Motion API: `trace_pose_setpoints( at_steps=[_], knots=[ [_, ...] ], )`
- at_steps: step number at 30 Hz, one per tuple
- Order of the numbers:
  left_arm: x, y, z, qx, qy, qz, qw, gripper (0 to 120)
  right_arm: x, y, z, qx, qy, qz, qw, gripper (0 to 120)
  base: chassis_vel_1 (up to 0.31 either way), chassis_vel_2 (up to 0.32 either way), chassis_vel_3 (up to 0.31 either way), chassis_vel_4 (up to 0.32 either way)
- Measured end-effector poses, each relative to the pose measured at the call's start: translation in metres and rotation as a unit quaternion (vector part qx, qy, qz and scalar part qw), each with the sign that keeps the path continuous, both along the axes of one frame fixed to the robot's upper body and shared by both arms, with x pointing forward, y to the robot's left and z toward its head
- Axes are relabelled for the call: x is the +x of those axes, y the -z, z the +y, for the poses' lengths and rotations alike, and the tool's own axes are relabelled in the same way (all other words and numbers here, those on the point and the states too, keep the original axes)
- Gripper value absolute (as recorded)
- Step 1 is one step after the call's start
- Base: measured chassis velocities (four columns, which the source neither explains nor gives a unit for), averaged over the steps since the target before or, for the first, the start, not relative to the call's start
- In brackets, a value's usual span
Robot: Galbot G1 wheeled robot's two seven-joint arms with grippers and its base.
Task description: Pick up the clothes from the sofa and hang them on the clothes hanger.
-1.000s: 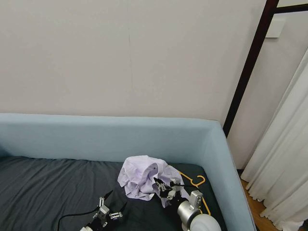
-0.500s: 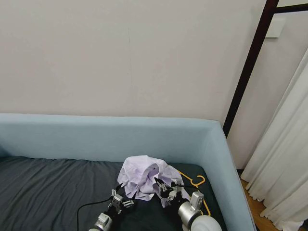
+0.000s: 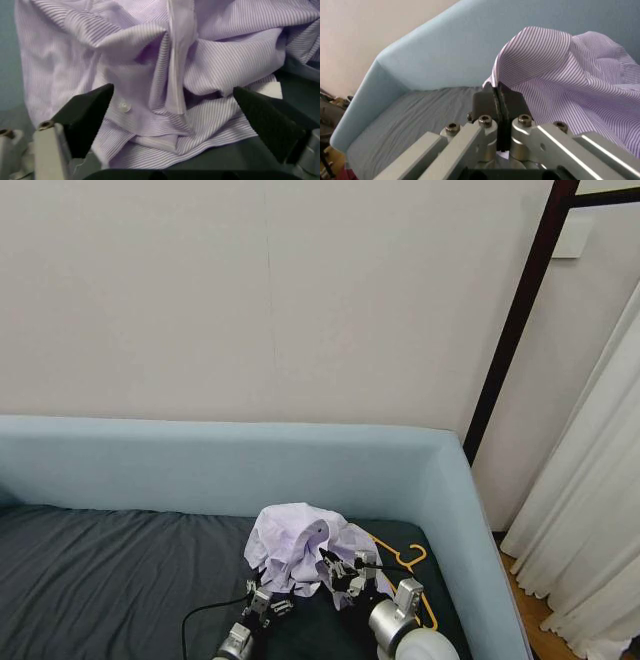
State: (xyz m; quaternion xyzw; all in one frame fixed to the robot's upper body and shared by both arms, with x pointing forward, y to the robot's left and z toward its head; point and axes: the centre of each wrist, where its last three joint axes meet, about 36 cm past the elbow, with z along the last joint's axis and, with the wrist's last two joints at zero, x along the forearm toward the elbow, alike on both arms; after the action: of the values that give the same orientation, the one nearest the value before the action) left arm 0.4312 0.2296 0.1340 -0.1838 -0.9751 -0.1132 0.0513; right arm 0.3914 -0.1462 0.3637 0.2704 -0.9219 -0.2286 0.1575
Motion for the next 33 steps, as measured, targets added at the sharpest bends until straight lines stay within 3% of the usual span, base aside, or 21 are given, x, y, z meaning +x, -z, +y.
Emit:
trace_pose_setpoints(
  at_steps=[8, 13, 17, 25, 33],
  knots=[
    [0.009, 0.003, -0.019, 0.025, -0.006, 0.013, 0.9996, 61, 0.000, -0.001, -0.003, 0.003, 0.005, 0.000, 1.000, 0, 0.000, 0.000, 0.000, 0.000],
    [0.010, 0.003, -0.022, 0.031, -0.019, 0.018, 0.9992, 50, 0.000, -0.001, -0.005, 0.004, 0.006, -0.001, 1.000, 0, 0.000, 0.000, 0.000, 0.000],
    [0.002, 0.002, -0.016, 0.039, -0.023, 0.020, 0.9988, 32, 0.001, -0.003, -0.006, 0.005, 0.007, -0.002, 1.000, 0, 0.000, 0.000, 0.000, 0.000],
    [-0.002, -0.001, -0.009, 0.039, -0.028, 0.016, 0.9987, 30, 0.000, -0.002, -0.005, 0.006, 0.005, -0.003, 1.000, 0, 0.000, 0.000, 0.000, 0.000],
    [-0.014, -0.004, -0.010, 0.035, -0.020, 0.009, 0.9991, 56, -0.001, 0.000, -0.005, 0.005, 0.005, -0.003, 1.000, 0, 0.000, 0.000, 0.000, 0.000]
  ],
)
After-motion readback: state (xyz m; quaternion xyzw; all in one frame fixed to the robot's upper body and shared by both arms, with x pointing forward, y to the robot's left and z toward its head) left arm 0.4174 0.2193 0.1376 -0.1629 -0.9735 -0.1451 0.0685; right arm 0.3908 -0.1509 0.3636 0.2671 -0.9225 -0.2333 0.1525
